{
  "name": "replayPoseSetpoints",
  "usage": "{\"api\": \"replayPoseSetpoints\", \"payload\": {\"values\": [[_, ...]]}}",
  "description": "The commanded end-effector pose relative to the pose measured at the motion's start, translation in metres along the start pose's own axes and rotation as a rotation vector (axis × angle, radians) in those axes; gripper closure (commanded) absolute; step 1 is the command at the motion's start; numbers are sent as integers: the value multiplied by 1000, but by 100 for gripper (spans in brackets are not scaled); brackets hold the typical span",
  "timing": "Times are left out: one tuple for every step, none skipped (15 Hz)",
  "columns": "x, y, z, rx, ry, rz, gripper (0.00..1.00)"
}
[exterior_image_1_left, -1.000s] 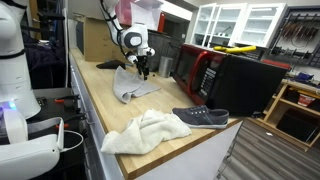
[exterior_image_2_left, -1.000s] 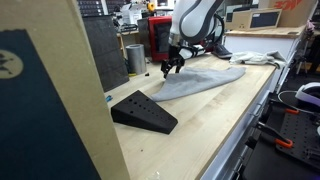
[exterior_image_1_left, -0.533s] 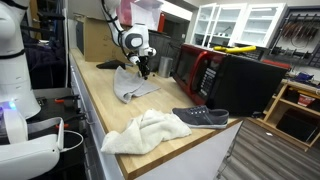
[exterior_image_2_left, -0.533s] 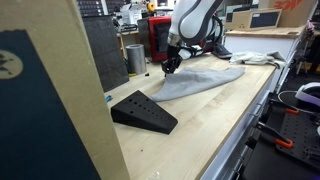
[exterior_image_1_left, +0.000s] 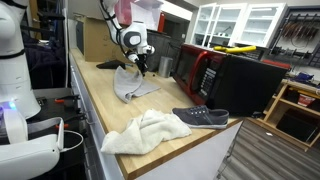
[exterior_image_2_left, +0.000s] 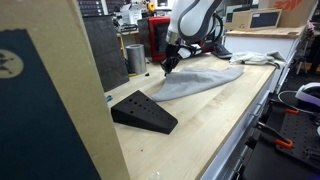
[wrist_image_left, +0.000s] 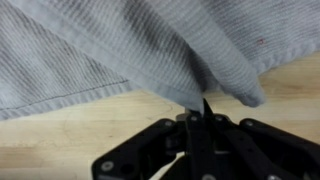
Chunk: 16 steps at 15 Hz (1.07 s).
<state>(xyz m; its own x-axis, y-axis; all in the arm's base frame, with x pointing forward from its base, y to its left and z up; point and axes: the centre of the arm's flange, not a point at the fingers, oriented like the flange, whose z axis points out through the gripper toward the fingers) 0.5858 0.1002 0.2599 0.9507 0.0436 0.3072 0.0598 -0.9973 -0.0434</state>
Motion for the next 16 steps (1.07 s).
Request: {"api": "replayPoseSetpoints", "payload": {"values": [[-20, 4, -48, 11, 11, -41, 99], [-25, 5, -58, 15, 15, -58, 99], [-32, 6, -68, 21, 13, -76, 99], [-42, 8, -77, 36, 3, -102, 99], [-52, 9, -84, 54, -7, -126, 99], [-64, 9, -88, 76, -30, -154, 99], [-76, 7, -93, 97, -53, -177, 99], [-89, 4, -96, 121, -82, -199, 99], [-101, 1, -97, 160, -120, -219, 99], [-110, -6, -101, 191, -155, -238, 99], [-119, -13, -103, 237, -193, -261, 99], [-127, -20, -107, 274, -230, -286, 99], [-134, -29, -112, 310, -266, -308, 99], [-141, -37, -115, 347, -304, -333, 99], [-146, -47, -121, 377, -342, -356, 99], [-153, -56, -126, 417, -387, -385, 99]]}}
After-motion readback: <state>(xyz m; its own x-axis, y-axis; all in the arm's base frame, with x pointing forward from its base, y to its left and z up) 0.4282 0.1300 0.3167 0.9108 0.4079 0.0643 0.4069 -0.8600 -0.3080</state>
